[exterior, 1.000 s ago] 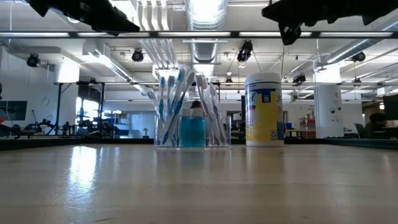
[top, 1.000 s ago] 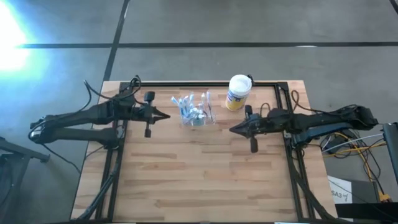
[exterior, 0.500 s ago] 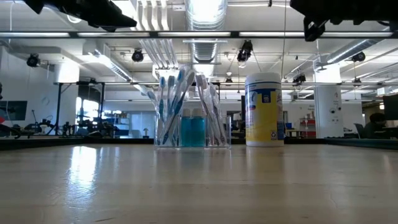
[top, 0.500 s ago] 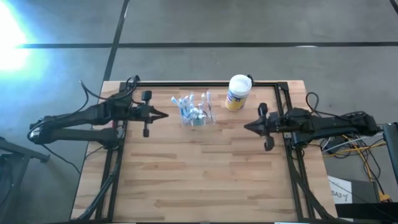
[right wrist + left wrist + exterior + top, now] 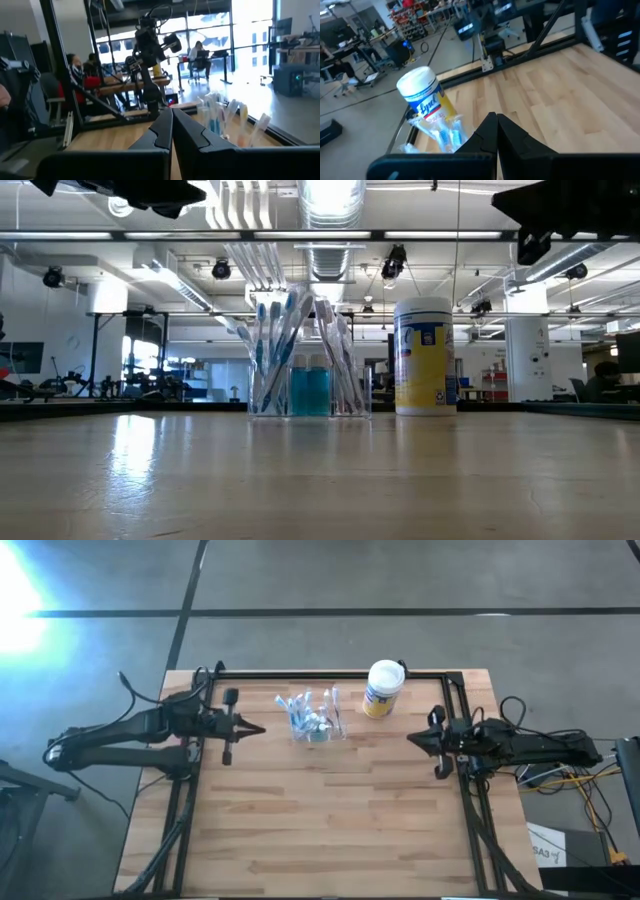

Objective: Pick & Place toothbrushing station
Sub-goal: Return to Home Position

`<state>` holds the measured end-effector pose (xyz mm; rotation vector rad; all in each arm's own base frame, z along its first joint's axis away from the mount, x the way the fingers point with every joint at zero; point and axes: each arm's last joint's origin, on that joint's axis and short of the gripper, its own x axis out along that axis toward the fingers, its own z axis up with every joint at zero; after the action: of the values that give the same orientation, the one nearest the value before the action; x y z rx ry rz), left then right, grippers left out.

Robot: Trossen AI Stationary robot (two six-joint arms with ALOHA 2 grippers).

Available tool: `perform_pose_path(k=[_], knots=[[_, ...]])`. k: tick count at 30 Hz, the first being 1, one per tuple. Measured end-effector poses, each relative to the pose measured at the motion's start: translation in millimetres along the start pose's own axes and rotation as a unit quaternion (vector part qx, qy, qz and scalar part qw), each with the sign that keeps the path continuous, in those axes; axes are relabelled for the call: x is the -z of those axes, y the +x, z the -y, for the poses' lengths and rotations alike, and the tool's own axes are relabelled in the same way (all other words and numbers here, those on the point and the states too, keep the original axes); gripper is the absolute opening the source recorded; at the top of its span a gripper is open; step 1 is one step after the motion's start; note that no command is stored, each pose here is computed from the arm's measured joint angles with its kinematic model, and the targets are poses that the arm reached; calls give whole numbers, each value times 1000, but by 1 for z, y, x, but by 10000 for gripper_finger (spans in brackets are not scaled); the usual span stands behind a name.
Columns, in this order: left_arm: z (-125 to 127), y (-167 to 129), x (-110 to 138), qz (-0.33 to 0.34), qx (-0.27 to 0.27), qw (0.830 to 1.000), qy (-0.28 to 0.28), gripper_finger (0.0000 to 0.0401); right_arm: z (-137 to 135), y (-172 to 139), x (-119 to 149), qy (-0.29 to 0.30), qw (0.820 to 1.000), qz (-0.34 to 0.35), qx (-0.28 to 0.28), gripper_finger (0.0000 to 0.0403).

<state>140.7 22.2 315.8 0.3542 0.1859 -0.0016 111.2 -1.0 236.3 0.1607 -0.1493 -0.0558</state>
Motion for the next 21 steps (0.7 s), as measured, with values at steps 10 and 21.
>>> perform_pose_path(k=[10,21], knots=[[4,-25,-4,54,12,998,-27,1,3,-23,6,4,1000,29,0,8],[20,-43,24,140,7,989,-51,1,5,-30,7,8,999,29,23,8]])
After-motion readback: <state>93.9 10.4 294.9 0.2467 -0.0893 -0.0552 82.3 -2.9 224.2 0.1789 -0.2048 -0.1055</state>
